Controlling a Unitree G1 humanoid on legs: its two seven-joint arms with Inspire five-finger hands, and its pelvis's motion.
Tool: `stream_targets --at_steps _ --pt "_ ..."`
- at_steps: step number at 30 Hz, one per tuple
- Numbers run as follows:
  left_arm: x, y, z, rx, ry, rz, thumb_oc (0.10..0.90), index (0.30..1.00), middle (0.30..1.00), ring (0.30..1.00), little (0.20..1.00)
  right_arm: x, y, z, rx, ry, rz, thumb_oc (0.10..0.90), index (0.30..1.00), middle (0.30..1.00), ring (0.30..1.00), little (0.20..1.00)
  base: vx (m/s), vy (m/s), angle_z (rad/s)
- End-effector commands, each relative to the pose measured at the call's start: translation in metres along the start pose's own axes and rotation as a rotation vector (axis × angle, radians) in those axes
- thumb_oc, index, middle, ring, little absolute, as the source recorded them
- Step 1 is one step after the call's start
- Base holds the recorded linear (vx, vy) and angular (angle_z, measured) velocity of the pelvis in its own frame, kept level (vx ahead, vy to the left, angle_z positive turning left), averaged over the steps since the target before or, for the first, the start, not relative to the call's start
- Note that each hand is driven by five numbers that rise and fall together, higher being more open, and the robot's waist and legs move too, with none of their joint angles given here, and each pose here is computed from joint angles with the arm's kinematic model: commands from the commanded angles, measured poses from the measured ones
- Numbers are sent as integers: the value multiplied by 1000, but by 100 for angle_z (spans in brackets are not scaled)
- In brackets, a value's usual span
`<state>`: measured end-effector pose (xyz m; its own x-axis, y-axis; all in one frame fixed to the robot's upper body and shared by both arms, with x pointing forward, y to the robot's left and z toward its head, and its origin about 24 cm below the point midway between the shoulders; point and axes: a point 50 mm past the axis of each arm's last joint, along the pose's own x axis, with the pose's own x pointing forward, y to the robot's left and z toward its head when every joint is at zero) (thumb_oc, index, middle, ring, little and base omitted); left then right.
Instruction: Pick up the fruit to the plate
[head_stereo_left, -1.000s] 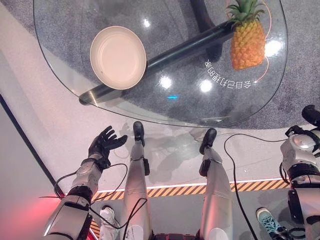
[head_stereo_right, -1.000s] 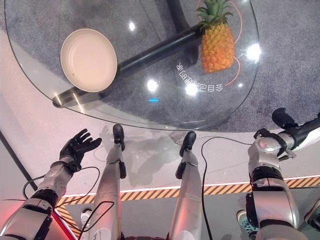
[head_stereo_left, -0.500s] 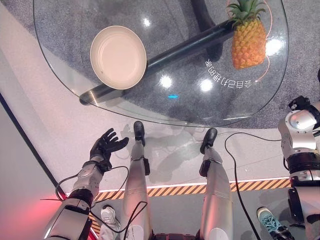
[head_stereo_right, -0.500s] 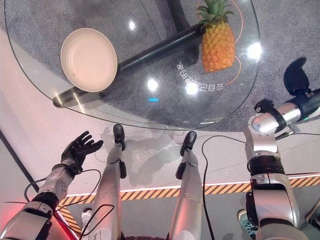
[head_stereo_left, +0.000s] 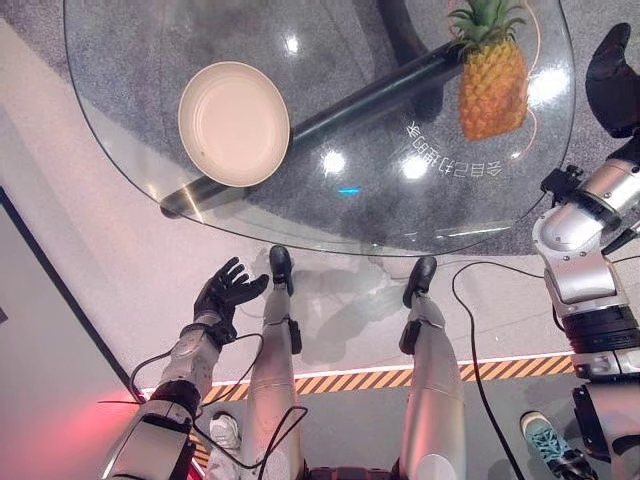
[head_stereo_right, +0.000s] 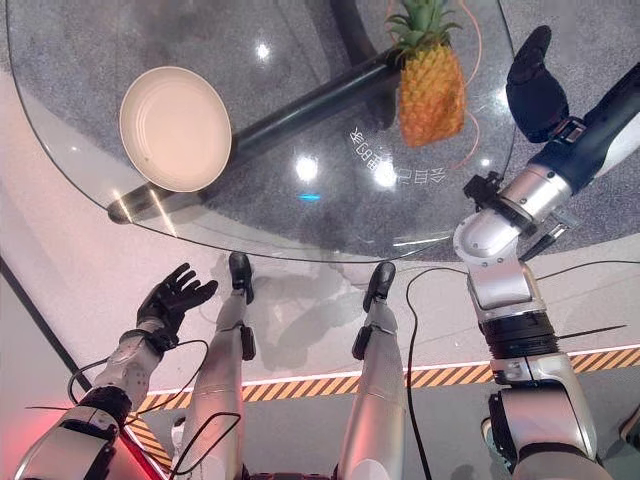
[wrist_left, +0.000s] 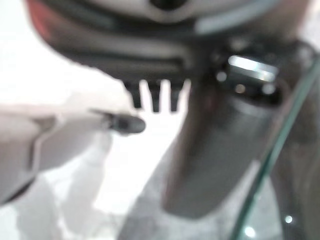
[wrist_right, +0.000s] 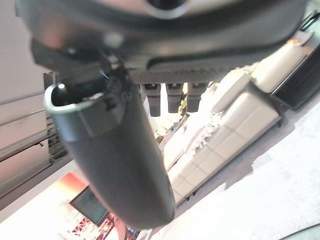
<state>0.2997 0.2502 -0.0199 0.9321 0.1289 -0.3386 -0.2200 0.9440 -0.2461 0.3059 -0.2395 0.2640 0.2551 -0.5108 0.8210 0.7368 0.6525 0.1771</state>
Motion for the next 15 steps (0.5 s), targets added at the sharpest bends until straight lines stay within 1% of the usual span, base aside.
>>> stream_targets --at_steps 1,8,15 --pt "-13 19 -21 -2 27 81 800 900 900 900 900 16 -9 36 82 -204 -13 800 900 900 900 900 0 0 0" --pt "-14 15 -25 -4 29 79 800 900 900 900 900 6 0 44 133 -202 80 800 900 900 900 900 0 0 0" --pt "-13 9 -27 -1 32 72 800 900 900 900 900 -7 11 48 178 -156 212 800 900 900 900 900 0 0 0"
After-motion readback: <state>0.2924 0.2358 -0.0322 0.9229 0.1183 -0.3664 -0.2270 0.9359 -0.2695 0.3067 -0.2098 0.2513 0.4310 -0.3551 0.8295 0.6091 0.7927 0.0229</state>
